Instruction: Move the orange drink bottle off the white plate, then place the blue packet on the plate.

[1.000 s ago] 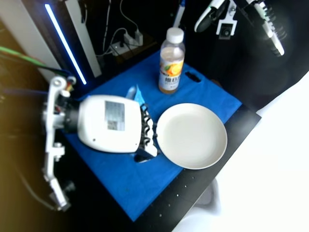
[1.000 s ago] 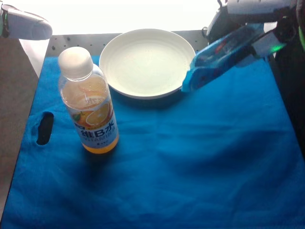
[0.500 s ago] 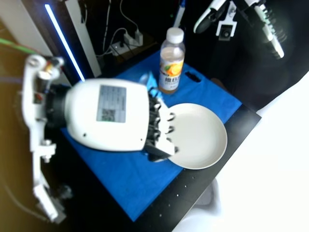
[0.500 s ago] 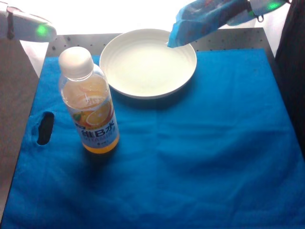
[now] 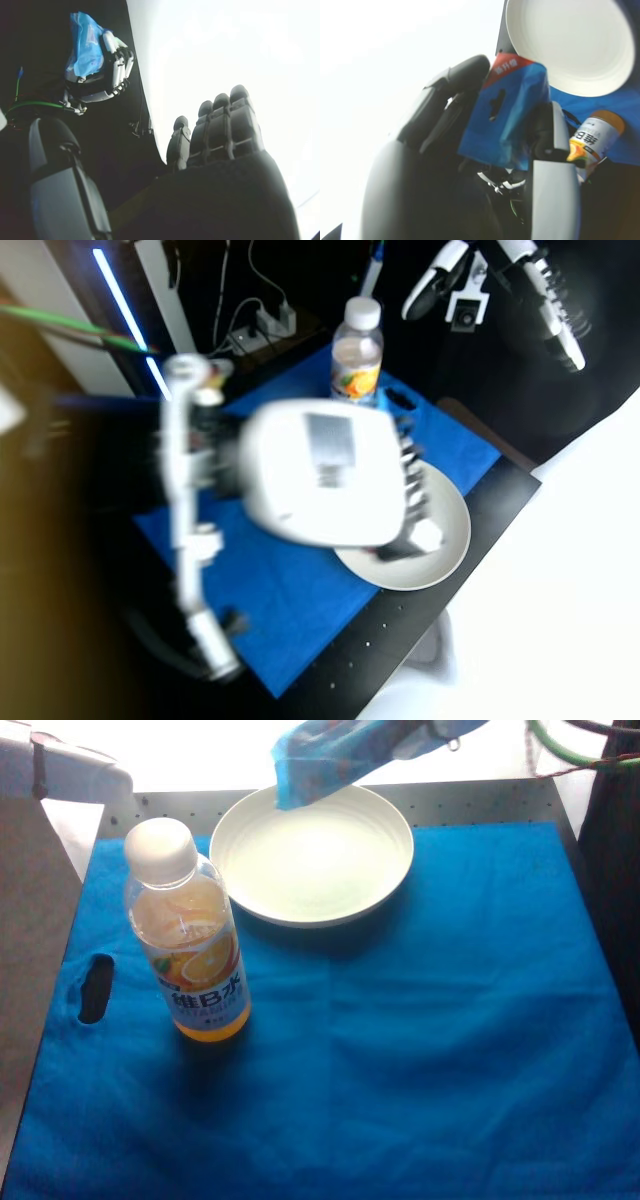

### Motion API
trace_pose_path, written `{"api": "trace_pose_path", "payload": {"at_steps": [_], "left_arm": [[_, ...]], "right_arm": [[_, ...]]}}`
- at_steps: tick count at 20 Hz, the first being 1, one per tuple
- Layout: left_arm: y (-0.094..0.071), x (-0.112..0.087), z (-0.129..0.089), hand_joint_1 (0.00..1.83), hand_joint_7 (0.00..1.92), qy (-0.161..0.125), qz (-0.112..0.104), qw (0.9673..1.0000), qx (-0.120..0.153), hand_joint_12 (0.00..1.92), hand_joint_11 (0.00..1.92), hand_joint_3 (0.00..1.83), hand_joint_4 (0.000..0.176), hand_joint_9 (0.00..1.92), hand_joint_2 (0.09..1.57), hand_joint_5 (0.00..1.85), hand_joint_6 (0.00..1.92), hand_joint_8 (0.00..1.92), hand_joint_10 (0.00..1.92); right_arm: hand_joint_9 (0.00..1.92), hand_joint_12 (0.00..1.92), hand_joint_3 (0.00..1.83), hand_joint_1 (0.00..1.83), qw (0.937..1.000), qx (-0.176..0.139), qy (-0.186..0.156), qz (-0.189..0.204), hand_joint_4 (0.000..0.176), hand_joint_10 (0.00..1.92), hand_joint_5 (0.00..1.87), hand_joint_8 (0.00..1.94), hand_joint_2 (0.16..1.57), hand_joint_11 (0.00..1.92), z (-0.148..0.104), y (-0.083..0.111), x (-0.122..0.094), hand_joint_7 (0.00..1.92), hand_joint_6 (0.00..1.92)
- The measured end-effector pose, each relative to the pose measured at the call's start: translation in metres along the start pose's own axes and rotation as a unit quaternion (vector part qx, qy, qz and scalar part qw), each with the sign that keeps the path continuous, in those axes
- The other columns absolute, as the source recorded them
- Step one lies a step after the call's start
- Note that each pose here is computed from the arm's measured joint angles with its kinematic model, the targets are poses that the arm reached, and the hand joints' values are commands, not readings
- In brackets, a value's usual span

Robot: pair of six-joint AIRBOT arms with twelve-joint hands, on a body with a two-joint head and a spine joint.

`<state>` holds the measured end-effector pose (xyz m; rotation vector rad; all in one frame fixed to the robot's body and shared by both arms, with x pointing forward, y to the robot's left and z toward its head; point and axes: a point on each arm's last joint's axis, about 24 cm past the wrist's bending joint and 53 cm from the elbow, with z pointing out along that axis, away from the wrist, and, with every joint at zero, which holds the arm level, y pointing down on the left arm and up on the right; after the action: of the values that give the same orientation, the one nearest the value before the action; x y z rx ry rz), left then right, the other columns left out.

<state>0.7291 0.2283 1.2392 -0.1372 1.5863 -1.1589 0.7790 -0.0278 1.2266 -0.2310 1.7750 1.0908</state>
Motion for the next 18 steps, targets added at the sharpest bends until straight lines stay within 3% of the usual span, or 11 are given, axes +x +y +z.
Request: {"api": "trace_pose_path", "payload": {"at_steps": [2, 3, 4, 7, 8, 10, 12, 14, 16, 18], "left_arm": [[-0.001, 0.004, 0.005, 0.79, 0.0, 0.002, -0.001, 1.0, 0.005, 0.0, 0.0, 0.03, 0.176, 0.0, 0.8, 0.0, 0.0, 0.0, 0.0], [-0.004, 0.006, 0.007, 0.8, 0.0, 0.003, -0.002, 0.9999, 0.01, 0.0, 0.0, 0.03, 0.176, 0.0, 0.8, 0.0, 0.0, 0.0, 0.0], [-0.006, 0.006, 0.008, 0.81, 0.0, 0.002, -0.003, 0.9999, 0.014, 0.0, 0.0, 0.02, 0.176, 0.0, 0.8, 0.0, 0.0, 0.0, 0.0], [-0.015, 0.001, 0.015, 0.78, 0.0, -0.008, -0.008, 0.9995, 0.031, 0.0, 0.0, 0.02, 0.176, 0.0, 0.81, 0.0, 0.0, 0.0, 0.0], [-0.017, 0.0, 0.017, 0.77, 0.0, -0.012, -0.013, 0.9992, 0.037, 0.0, 0.0, 0.01, 0.176, 0.0, 0.81, 0.0, 0.0, 0.0, 0.0], [-0.02, 0.004, 0.02, 0.75, 0.0, -0.009, -0.014, 0.9989, 0.044, 0.0, 0.0, 0.0, 0.176, 0.0, 0.79, 0.0, 0.0, 0.0, 0.0], [-0.025, 0.002, 0.02, 0.73, 0.0, -0.011, -0.013, 0.9985, 0.052, 0.0, 0.0, 0.0, 0.176, 0.0, 0.77, 0.0, 0.0, 0.0, 0.0], [-0.035, -0.005, 0.021, 0.72, 0.0, -0.022, -0.019, 0.9972, 0.069, 0.0, 0.0, 0.0, 0.176, 0.0, 0.78, 0.0, 0.0, 0.0, 0.0], [-0.036, -0.004, 0.021, 0.72, 0.0, -0.021, -0.016, 0.9971, 0.072, 0.0, 0.0, 0.0, 0.176, 0.0, 0.78, 0.0, 0.0, 0.0, 0.0], [-0.039, -0.003, 0.023, 0.72, 0.0, -0.021, -0.017, 0.9967, 0.076, 0.0, 0.0, 0.0, 0.176, 0.0, 0.77, 0.0, 0.0, 0.0, 0.0]], "right_arm": [[1.22, 1.39, 0.0, 1.28, 0.9999, 0.0, 0.011, 0.003, 0.0, 0.5, 1.1, 0.82, 1.05, 0.81, 0.014, 0.002, 0.016, 1.2, 0.57], [1.21, 1.44, 0.0, 1.28, 0.9999, 0.002, 0.016, 0.0, 0.0, 0.56, 1.08, 0.88, 1.06, 0.81, 0.019, 0.002, 0.022, 1.17, 0.59], [1.1, 1.47, 0.0, 1.27, 0.9998, 0.003, 0.019, 0.0, 0.0, 0.53, 1.09, 0.91, 1.07, 0.57, 0.022, 0.001, 0.026, 1.14, 0.61], [1.09, 1.45, 0.0, 1.27, 0.9996, 0.009, 0.025, 0.008, 0.0, 0.68, 1.07, 1.01, 1.08, 0.79, 0.027, -0.005, 0.037, 1.09, 0.62], [1.09, 1.52, 0.0, 1.27, 0.9993, 0.017, 0.031, 0.013, 0.0, 0.82, 1.05, 1.1, 1.09, 0.86, 0.028, -0.012, 0.046, 1.05, 0.61], [1.16, 1.46, 0.0, 1.28, 0.998, 0.036, 0.049, 0.016, 0.0, 0.79, 1.06, 1.03, 1.08, 0.93, 0.035, -0.029, 0.07, 1.09, 0.61], [1.18, 1.41, 0.0, 1.28, 0.9973, 0.044, 0.055, 0.022, 0.0, 0.66, 1.06, 0.98, 1.08, 0.9, 0.039, -0.034, 0.077, 1.12, 0.6], [1.08, 1.57, 0.0, 1.27, 0.9964, 0.052, 0.05, 0.045, 0.0, 1.0, 1.02, 1.18, 1.11, 0.87, 0.042, -0.041, 0.076, 1.02, 0.61], [1.04, 1.53, 0.0, 1.27, 0.9958, 0.058, 0.056, 0.045, 0.0, 0.98, 1.02, 1.17, 1.11, 0.84, 0.043, -0.045, 0.082, 1.03, 0.61], [1.01, 1.38, 0.0, 1.25, 0.9949, 0.065, 0.063, 0.044, 0.0, 0.69, 1.05, 1.12, 1.1, 0.74, 0.042, -0.051, 0.092, 1.01, 0.69]]}}
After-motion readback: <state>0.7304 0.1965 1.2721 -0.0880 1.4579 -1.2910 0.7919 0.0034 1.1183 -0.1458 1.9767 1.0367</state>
